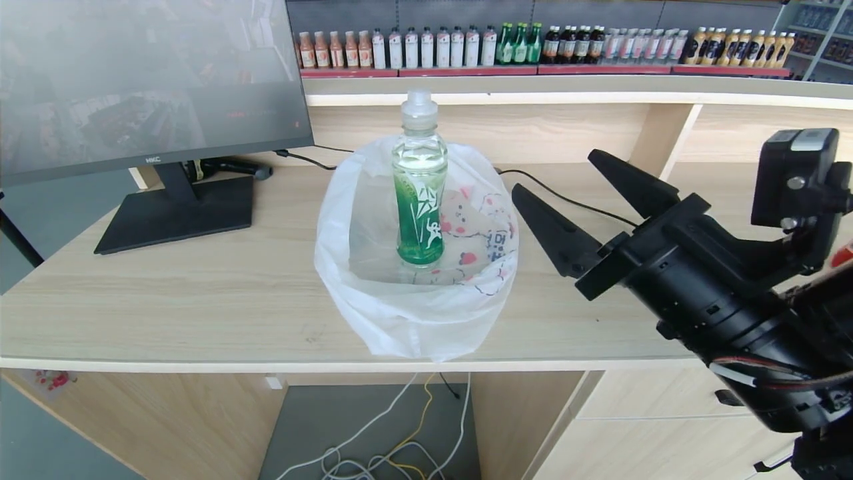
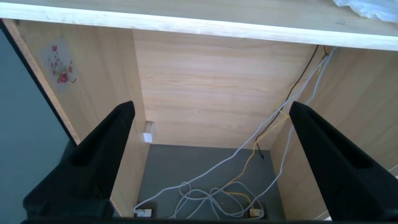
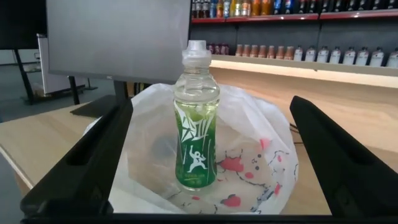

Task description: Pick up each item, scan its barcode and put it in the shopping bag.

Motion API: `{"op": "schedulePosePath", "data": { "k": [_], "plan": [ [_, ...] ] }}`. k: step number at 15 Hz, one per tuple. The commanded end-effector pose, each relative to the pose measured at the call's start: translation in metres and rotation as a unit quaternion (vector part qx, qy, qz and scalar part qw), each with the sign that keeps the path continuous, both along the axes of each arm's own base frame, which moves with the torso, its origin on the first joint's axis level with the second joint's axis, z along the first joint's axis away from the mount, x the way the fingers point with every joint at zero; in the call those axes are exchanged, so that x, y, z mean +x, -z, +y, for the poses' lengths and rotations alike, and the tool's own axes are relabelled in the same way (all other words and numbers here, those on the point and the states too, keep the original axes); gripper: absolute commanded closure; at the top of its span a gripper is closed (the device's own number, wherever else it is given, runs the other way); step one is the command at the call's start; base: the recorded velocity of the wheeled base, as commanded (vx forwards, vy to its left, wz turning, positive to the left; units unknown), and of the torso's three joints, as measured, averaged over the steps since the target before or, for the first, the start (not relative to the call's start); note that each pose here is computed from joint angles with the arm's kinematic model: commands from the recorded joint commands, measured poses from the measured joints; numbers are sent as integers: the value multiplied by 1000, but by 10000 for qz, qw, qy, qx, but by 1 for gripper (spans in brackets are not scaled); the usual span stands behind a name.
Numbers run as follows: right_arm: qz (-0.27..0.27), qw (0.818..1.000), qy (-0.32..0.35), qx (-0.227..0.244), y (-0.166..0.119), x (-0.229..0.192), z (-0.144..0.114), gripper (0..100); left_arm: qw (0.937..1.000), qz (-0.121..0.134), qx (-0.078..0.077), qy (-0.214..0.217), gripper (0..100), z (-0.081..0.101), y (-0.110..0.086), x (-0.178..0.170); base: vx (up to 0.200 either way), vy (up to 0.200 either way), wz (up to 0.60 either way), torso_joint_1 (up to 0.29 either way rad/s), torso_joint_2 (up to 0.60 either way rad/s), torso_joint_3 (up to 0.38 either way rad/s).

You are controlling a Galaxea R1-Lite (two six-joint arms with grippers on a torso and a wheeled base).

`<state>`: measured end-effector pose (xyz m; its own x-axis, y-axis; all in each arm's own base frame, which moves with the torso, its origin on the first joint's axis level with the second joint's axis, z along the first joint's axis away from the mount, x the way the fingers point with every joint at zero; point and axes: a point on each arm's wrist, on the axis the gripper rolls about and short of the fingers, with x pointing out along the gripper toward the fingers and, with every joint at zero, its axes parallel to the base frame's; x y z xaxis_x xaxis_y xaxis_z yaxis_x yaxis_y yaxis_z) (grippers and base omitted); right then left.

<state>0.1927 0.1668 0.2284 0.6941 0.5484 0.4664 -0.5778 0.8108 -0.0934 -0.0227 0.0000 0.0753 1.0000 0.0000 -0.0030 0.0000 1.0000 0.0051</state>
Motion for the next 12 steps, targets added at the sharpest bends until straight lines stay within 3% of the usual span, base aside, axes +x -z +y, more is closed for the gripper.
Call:
{"op": "schedulePosePath", "data": {
  "k": [1, 4, 6, 9, 12],
  "plan": [
    [-51, 9996, 35, 285, -10, -19, -17, 0, 10000, 0, 13, 0, 0, 0, 0, 0, 0, 0, 0, 0, 0, 0],
    [343, 9986, 207, 332, 7, -43, -46, 0, 10000, 0, -18, 0, 0, 0, 0, 0, 0, 0, 0, 0, 0, 0],
    [320, 9984, 321, 335, 7, -42, -51, 0, 10000, 0, -41, 0, 0, 0, 0, 0, 0, 0, 0, 0, 0, 0],
    [255, 9974, 613, 287, 8, -46, -65, 0, 10000, 0, -49, 0, 0, 0, 0, 0, -200, 0, 0, 12, -2, 4],
    [266, 9970, 689, 210, 12, -52, -72, 0, 10000, 0, -49, 0, 0, 0, 0, 0, 0, 0, 0, 0, 0, 0]
  ]
}}
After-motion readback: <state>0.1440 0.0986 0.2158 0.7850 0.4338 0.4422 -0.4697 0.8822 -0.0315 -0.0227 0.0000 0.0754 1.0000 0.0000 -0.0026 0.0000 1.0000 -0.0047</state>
